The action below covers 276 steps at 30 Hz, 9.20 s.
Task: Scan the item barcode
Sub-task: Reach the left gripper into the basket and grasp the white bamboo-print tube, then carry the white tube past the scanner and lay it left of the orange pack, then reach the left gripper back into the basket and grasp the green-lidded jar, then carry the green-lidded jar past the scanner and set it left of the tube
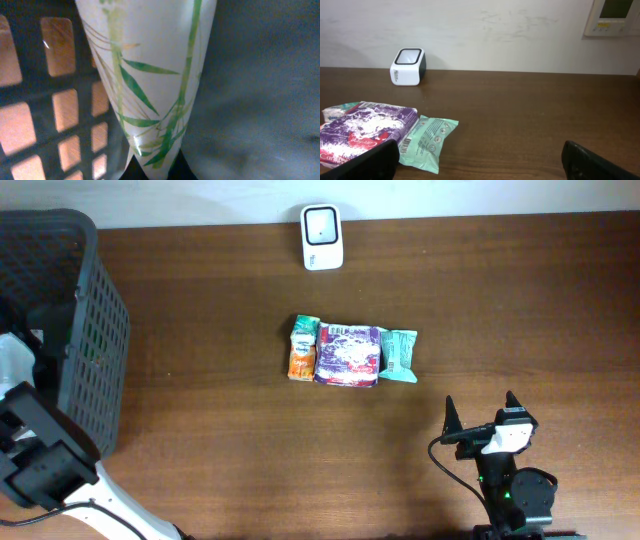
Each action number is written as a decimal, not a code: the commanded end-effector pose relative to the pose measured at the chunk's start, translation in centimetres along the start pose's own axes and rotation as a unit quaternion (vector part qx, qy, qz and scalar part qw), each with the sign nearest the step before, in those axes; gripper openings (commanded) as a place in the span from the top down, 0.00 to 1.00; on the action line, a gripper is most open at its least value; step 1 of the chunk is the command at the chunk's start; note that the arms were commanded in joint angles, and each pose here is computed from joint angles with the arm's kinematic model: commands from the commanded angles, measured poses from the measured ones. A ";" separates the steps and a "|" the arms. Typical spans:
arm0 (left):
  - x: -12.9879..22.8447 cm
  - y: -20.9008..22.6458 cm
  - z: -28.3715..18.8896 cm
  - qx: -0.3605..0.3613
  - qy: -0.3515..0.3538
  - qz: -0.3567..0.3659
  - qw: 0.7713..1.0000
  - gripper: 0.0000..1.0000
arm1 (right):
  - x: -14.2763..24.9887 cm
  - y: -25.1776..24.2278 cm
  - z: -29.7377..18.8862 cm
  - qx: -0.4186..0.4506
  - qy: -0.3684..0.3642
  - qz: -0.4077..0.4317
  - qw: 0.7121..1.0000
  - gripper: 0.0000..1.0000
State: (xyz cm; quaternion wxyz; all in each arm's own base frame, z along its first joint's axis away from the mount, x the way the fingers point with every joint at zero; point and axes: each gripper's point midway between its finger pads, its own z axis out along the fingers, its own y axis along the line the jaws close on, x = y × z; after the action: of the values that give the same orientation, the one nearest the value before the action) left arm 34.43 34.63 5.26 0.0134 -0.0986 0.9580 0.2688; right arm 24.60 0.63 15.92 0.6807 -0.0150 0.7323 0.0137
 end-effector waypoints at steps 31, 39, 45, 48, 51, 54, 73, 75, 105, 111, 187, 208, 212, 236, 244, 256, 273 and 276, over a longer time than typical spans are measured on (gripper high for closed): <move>2.9 -20.8 -45.4 0.523 -0.292 -0.049 0.799 1.00 | 0.3 0.3 0.0 -0.008 0.002 -0.003 1.000 0.01; 3.1 -31.7 -38.8 0.418 -0.201 0.039 0.885 1.00 | 0.3 0.3 0.0 -0.008 0.002 -0.004 1.000 0.01; 2.6 -37.5 -32.1 0.338 -0.136 0.082 0.928 1.00 | 0.3 0.3 0.0 -0.008 0.002 -0.003 1.000 0.01; 2.6 -39.3 -29.5 0.326 -0.108 0.091 0.935 1.00 | 0.3 0.3 0.0 -0.008 0.002 -0.003 1.000 0.01; 2.2 -40.6 -27.6 0.319 -0.094 0.095 0.938 1.00 | 0.3 0.3 0.0 -0.008 0.002 -0.003 1.000 0.01; 1.9 -41.3 -26.1 0.305 -0.089 0.095 0.943 1.00 | 0.3 0.3 0.0 -0.008 0.002 -0.003 1.000 0.01; -3.3 -24.7 -44.1 0.335 -0.210 -0.010 0.919 0.35 | 0.3 0.3 0.0 -0.008 0.002 -0.003 1.000 0.01; -3.9 -17.9 -45.9 0.319 -0.259 -0.077 0.908 0.33 | 0.3 0.3 0.0 -0.008 0.002 -0.003 1.000 0.01; -8.2 -2.5 -16.3 0.239 -0.030 -0.317 0.918 0.01 | 0.3 0.3 0.0 -0.008 0.002 -0.003 1.000 0.01; -8.0 -4.5 -13.4 0.248 0.001 -0.270 0.930 0.01 | 0.3 0.3 0.0 -0.008 0.002 -0.004 1.000 0.01; -9.6 -10.1 -7.8 0.218 -0.042 -0.270 0.937 0.03 | 0.3 0.3 0.0 -0.008 0.002 -0.004 1.000 0.01; -4.8 1.6 -16.1 0.146 -0.021 -0.324 0.934 0.39 | 0.3 0.3 0.0 -0.008 0.002 -0.004 1.000 0.01; -4.0 3.7 -19.3 0.155 -0.044 -0.351 0.922 0.39 | 0.3 0.3 0.0 -0.008 0.002 -0.003 1.000 0.02; -4.7 7.2 -44.3 0.368 -0.384 -0.363 0.765 0.39 | 0.3 0.3 0.0 -0.008 0.002 -0.003 1.000 0.01; -5.0 -5.2 -52.9 0.523 -0.378 -0.199 0.738 0.41 | 0.3 0.3 0.0 -0.008 0.002 -0.003 1.000 0.01; -9.6 -21.7 -48.3 0.377 -0.314 -0.135 0.861 0.41 | 0.3 0.3 0.0 -0.008 0.002 -0.003 1.000 0.01; -11.8 -34.3 -30.2 0.283 -0.119 -0.063 0.950 0.39 | 0.3 0.3 0.0 -0.008 0.002 -0.003 1.000 0.01; -11.1 -36.4 -27.7 0.273 -0.088 -0.046 0.957 0.39 | 0.3 0.3 0.0 -0.008 0.002 -0.003 1.000 0.01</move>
State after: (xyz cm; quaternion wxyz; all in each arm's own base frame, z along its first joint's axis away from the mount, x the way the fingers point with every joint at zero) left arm 53.40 -7.44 13.75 0.1604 -0.1236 0.9792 -0.0092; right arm 24.60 0.62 15.95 0.6811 -0.0150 0.7319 0.0134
